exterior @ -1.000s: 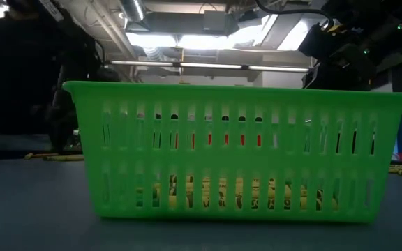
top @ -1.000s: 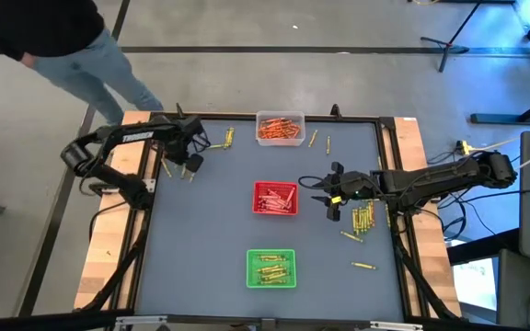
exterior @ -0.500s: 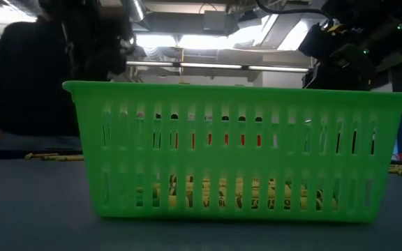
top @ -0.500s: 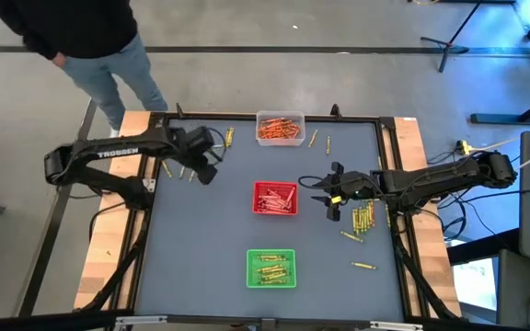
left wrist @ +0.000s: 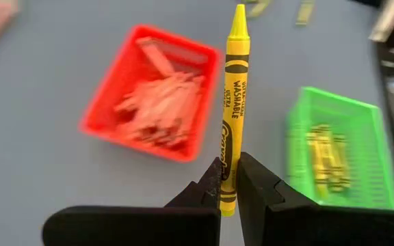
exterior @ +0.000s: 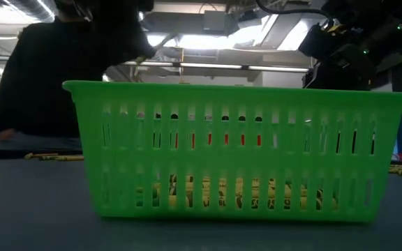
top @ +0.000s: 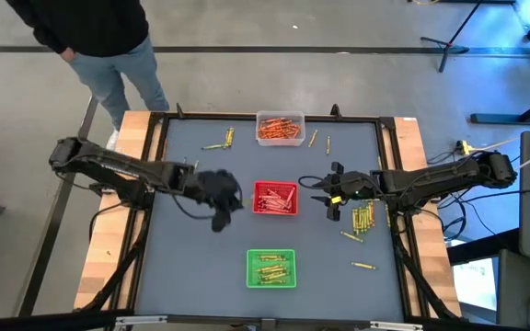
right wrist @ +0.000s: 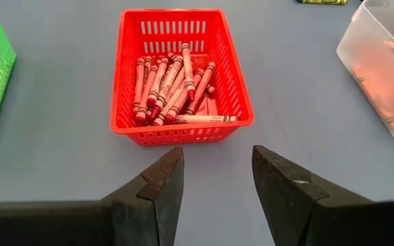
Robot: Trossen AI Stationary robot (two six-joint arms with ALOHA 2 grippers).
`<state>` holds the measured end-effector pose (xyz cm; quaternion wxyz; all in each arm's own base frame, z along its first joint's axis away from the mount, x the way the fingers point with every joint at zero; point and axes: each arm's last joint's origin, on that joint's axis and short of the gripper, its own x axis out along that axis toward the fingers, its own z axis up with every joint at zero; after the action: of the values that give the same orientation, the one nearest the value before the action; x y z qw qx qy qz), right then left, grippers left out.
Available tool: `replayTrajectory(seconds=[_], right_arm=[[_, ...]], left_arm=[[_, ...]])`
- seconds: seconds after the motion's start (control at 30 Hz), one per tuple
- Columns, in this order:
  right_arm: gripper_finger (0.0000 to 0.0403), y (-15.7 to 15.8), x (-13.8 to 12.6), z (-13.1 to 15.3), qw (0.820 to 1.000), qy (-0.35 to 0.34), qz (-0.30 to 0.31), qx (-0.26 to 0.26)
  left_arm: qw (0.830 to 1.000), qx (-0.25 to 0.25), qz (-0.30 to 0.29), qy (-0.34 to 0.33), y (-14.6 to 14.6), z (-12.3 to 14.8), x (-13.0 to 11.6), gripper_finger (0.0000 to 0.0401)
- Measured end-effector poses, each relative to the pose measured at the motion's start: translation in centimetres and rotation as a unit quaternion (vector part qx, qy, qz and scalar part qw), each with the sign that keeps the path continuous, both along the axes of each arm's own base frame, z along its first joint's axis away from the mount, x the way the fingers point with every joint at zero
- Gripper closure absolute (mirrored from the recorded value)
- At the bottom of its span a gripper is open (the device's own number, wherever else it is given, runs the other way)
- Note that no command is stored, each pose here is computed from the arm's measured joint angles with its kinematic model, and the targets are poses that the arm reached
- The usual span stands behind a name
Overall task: Sort crayons
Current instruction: Put the yellow crayon into the green bin
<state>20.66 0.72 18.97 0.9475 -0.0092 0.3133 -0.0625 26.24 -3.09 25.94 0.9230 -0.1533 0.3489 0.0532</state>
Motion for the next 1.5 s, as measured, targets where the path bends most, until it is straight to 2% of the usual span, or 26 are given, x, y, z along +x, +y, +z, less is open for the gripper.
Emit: replayTrajectory(seconds=[0.23,0.5,0.63,0.77,0.93,1.23,1.33,1.5], right_arm=[[0.0233,0.0,0.0,0.0,1.000,-0.001,0.000,0.000],[0.0233,0.0,0.0,0.0,1.000,0.000,0.000,0.000],[0.0233,0.0,0.0,0.0,1.000,0.000,0.000,0.000],[0.0233,0.0,0.0,0.0,1.000,0.001,0.000,0.000],[0.0233,0.0,0.0,0.0,1.000,0.001,0.000,0.000],[0.0233,0.0,0.0,0.0,1.000,0.001,0.000,0.000],[0.0233,0.0,0.0,0.0,1.000,0.000,0.000,0.001],[0.0233,0.0,0.0,0.0,1.000,0.000,-0.002,0.003]], left_arm=[[0.995,-0.012,-0.083,-0.050,-5.2,-1.6,2.4,0.0393],[0.985,0.007,-0.166,-0.039,-10.4,-2.3,6.4,0.0393],[0.977,-0.003,-0.213,-0.026,-12.4,-3.2,8.5,0.0393],[0.974,-0.002,-0.226,0.000,-13.1,-4.7,9.7,0.0393],[0.976,0.004,-0.213,0.046,-12.2,-5.7,9.7,0.0393],[0.978,-0.012,-0.199,0.061,-12.3,-6.0,9.7,0.0391],[0.981,-0.007,-0.186,0.058,-12.1,-6.0,9.8,0.0377],[0.983,-0.031,-0.168,0.063,-11.7,-6.0,9.9,0.0328]])
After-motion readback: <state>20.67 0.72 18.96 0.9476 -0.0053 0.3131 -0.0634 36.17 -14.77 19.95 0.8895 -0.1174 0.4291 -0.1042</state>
